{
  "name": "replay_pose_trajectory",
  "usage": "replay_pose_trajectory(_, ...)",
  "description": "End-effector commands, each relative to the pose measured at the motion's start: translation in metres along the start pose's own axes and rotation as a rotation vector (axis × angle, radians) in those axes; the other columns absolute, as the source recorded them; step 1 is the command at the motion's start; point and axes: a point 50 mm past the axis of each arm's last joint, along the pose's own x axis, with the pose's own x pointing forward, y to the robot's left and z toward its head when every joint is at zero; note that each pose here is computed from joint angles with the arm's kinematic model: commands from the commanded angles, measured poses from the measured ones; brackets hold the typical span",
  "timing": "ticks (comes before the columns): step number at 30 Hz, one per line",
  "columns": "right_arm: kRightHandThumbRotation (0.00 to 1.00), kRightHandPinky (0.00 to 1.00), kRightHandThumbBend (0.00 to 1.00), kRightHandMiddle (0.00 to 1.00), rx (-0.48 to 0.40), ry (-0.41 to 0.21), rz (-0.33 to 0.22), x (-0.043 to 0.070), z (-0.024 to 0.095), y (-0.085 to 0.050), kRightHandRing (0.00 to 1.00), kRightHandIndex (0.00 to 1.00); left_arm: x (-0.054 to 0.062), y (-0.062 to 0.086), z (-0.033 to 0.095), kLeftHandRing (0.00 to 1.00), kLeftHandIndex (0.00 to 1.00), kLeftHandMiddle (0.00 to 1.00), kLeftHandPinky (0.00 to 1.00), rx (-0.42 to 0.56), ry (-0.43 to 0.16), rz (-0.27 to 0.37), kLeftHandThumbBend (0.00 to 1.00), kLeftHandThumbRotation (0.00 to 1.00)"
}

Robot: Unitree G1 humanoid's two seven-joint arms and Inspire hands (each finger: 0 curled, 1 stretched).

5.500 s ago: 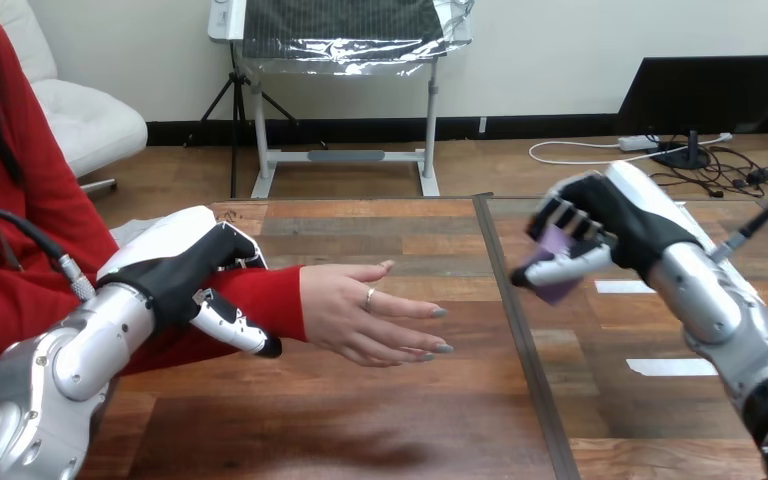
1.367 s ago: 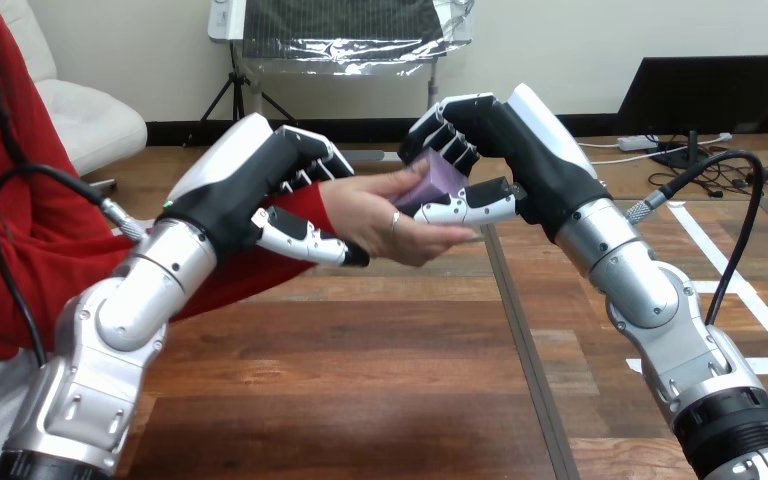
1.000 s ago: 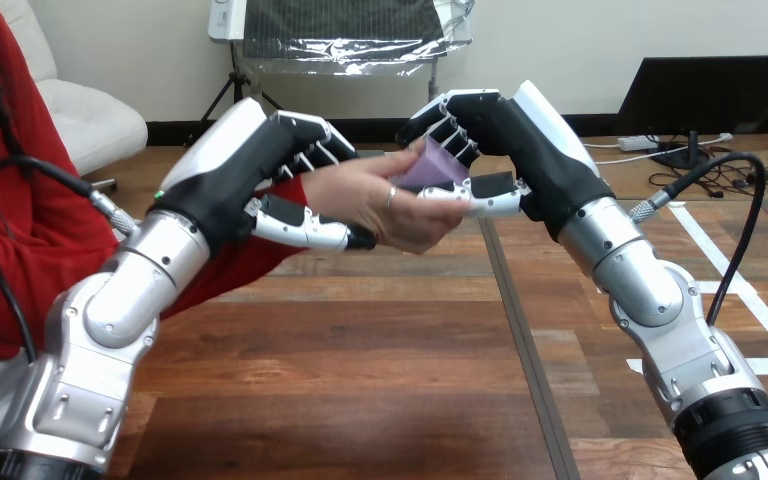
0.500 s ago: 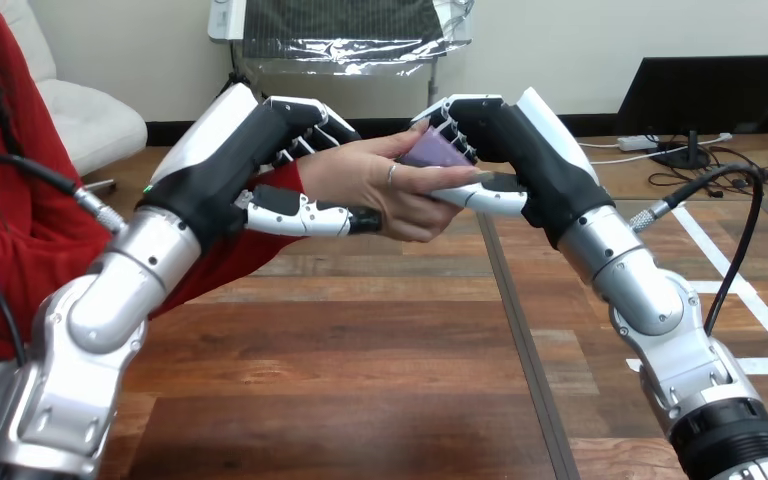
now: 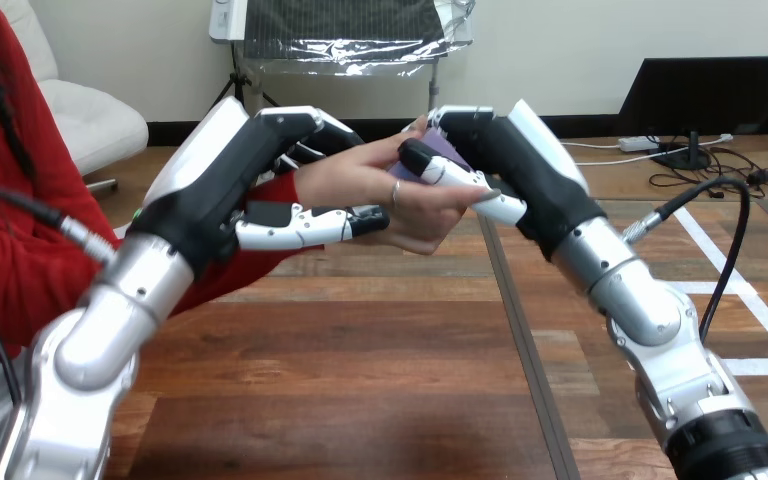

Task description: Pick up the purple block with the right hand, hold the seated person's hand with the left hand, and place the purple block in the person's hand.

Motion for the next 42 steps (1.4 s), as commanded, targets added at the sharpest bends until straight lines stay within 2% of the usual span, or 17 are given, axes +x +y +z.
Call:
replay_pose_trajectory(1, 0.96, 0.42, 0.75, 0.58, 0.032, -0.046, -0.042, 0.001, 0.008, -0.01, 0.53, 0.61, -0.003, 0.004, 0.018, 0.71, 0.72, 0.72, 0.59, -0.039, -0.105, 0.06, 0.98, 0.62)
replay_pose_trajectory(15, 1.0, 0.44, 0.81, 0.61, 0.068, -0.01, -0.023, -0.01, -0.001, -0.01, 0.56, 0.63, -0.029, -0.014, 0.009, 0.74, 0.78, 0.77, 0.62, -0.082, -0.086, 0.08, 1.0, 0.78)
replay_pose_trajectory(23, 0.99, 0.45, 0.81, 0.62, 0.074, 0.002, -0.02, -0.017, -0.005, -0.008, 0.57, 0.64, -0.042, -0.025, 0.003, 0.76, 0.8, 0.79, 0.64, -0.107, -0.059, 0.084, 1.0, 0.86)
replay_pose_trajectory(30, 0.99, 0.45, 0.78, 0.62, 0.06, 0.005, -0.02, -0.024, -0.009, -0.006, 0.56, 0.64, -0.055, -0.035, -0.005, 0.77, 0.81, 0.79, 0.65, -0.11, -0.016, 0.063, 1.0, 0.95)
replay_pose_trajectory(38, 0.99, 0.44, 0.78, 0.61, 0.064, 0.012, -0.02, -0.029, -0.011, -0.005, 0.55, 0.64, -0.062, -0.04, -0.01, 0.76, 0.79, 0.78, 0.66, -0.112, 0.005, 0.063, 1.0, 0.99)
replay_pose_trajectory(42, 0.98, 0.44, 0.78, 0.61, 0.072, 0.019, -0.021, -0.032, -0.014, -0.003, 0.55, 0.64, -0.068, -0.045, -0.014, 0.75, 0.79, 0.77, 0.66, -0.157, 0.02, 0.066, 1.0, 1.0)
